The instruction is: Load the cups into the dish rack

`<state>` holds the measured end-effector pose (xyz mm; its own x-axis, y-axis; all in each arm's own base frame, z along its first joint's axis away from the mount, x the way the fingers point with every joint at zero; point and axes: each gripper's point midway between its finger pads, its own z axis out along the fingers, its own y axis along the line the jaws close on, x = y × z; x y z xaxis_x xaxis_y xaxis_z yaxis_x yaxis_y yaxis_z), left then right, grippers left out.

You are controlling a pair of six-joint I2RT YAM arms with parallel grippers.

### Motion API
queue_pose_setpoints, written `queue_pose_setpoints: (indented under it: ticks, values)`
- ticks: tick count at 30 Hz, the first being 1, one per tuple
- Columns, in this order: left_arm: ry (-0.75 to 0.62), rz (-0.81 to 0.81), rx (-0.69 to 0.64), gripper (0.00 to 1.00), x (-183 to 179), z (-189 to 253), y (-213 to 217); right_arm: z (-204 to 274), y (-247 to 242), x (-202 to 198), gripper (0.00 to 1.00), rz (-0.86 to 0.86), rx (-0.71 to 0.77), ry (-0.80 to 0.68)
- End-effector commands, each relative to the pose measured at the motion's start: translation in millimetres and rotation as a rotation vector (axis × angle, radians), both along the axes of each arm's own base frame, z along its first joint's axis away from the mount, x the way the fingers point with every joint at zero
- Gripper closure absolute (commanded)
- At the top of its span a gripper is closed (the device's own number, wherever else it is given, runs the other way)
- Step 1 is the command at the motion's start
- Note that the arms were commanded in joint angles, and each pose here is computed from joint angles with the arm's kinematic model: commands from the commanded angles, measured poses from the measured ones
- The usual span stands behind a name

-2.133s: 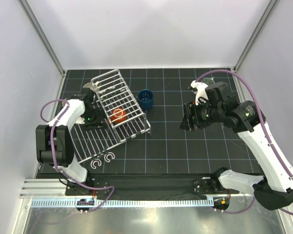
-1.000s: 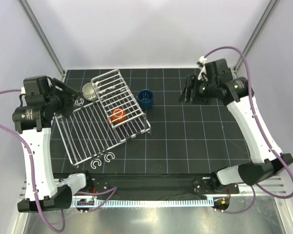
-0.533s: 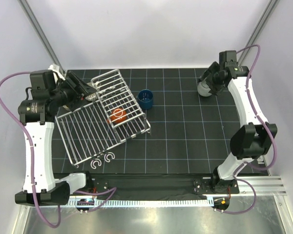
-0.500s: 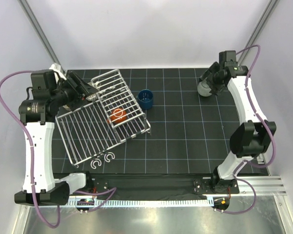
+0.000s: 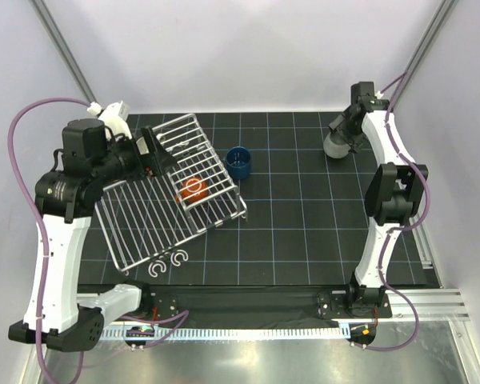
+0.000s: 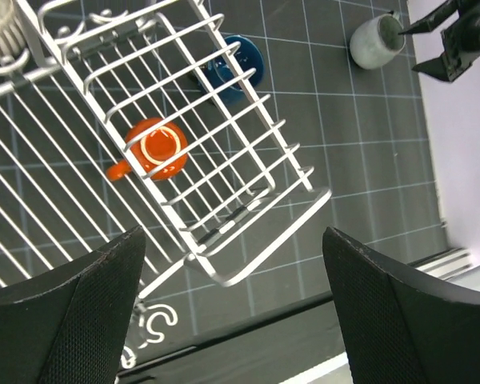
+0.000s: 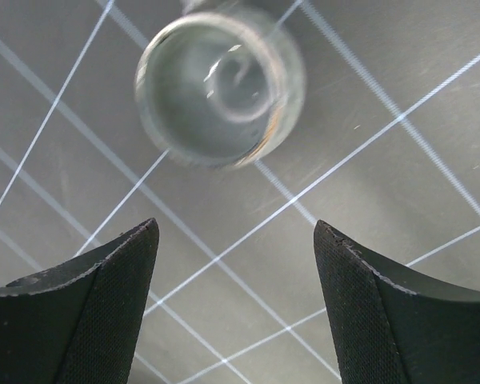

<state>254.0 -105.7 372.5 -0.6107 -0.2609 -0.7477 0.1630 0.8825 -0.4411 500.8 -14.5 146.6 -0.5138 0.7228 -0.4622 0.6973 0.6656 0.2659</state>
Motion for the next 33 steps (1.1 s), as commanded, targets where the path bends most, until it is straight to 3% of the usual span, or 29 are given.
queue_pose_setpoints:
  ticks: [1, 19, 31, 33]
  values:
    - [-0.098, -0.026, 0.106, 0.12, -9, 17, 9, 17, -20, 14, 0.22, -0.084, -0.022, -0.064]
    - [-0.03, 0.024, 0.119, 0.18, 24, 16, 8, -33, -46, 31, 0.28, -0.107, 0.028, 0.016]
    - [-0.049, 0.058, 0.15, 0.18, 17, 16, 18, -63, -43, 25, 0.46, -0.088, 0.031, 0.077]
    - [-0.056, 0.086, 0.168, 0.19, 12, 14, 25, -64, -43, 30, 0.53, -0.07, 0.03, 0.063]
